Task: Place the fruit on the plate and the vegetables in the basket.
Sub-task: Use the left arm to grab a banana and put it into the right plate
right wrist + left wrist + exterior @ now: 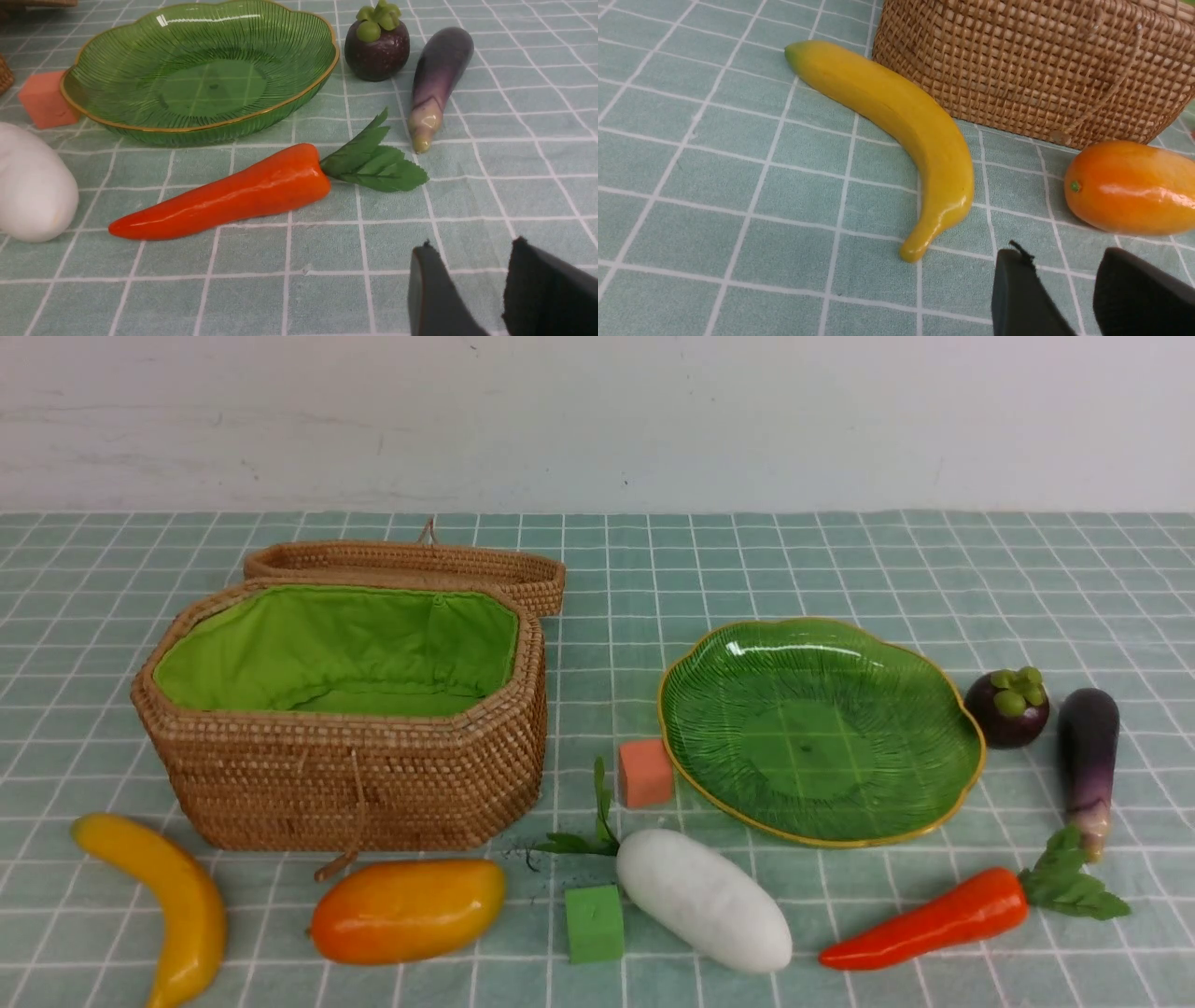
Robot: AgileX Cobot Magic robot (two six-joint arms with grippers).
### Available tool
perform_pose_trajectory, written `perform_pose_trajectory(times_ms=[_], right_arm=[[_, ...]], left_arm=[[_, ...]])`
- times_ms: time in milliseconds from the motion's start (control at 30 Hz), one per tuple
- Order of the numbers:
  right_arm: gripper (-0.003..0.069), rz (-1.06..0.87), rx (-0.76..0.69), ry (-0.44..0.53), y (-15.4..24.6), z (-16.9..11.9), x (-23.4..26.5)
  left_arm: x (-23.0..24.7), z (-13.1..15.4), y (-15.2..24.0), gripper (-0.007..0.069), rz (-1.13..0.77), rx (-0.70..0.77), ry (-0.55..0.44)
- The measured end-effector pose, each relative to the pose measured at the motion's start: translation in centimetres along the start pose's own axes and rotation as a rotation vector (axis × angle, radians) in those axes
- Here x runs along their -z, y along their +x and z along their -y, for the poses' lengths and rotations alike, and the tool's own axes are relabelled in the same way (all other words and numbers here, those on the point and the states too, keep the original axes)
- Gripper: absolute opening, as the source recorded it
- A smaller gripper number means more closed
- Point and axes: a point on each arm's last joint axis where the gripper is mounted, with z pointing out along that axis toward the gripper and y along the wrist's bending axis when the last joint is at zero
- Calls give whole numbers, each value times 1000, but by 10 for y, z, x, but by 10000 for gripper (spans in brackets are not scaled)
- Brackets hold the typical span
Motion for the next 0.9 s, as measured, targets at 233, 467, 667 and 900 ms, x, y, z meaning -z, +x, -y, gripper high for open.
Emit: perform_pose_trajectory(times_ms=[233,467,667,900], right_arm=[[240,0,0,0,0,0,0],[240,0,0,0,0,0,0],[240,0,0,0,0,0,0],[240,11,1,1,-1,0,0]], left_arm=[[0,4,-7,239,76,109,46],[3,10,-23,239,205,650,193],[9,12,-35,155,280,680,228],[26,35,-64,-13,48,490,207]])
